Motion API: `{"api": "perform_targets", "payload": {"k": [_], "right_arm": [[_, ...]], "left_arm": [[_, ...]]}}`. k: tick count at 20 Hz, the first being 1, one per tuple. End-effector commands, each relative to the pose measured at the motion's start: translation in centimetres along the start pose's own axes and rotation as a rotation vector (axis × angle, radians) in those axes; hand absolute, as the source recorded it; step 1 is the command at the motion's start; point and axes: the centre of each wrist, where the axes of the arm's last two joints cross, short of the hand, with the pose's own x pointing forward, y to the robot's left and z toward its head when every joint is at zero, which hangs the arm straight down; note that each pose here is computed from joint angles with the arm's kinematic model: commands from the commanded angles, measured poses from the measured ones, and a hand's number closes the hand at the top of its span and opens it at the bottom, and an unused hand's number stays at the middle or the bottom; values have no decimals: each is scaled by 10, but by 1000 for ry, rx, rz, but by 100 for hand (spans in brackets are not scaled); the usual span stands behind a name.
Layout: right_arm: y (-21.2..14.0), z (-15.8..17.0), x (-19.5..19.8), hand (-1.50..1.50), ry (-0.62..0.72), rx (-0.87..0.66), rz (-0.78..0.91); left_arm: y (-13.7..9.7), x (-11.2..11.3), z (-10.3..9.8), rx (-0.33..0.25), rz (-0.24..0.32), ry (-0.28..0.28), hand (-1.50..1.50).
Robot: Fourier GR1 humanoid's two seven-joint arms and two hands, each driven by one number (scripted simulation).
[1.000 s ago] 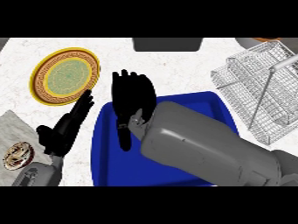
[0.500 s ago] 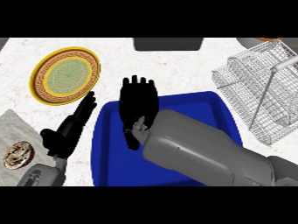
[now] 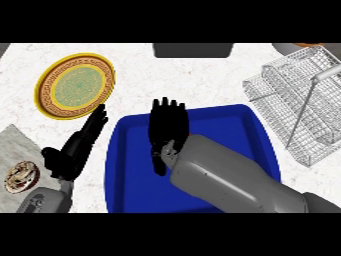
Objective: Pick the tomato from the tray and place it in the tiered basket
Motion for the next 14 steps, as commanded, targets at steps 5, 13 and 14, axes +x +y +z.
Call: {"api": "perform_targets", "payload": {"k": [5,13,14], "right_arm": [[23,-13,-6,-150,218,-3,4],[38,-25,-24,-150,209,29,-9],[40,-18,-33,-150,205,39,3]], "left_arm": [[-7,16,1,2,-8,-6,0],[0,9,-5,7,12,1,0],[-19,1,-8,-12,-6,-7,0]]}}
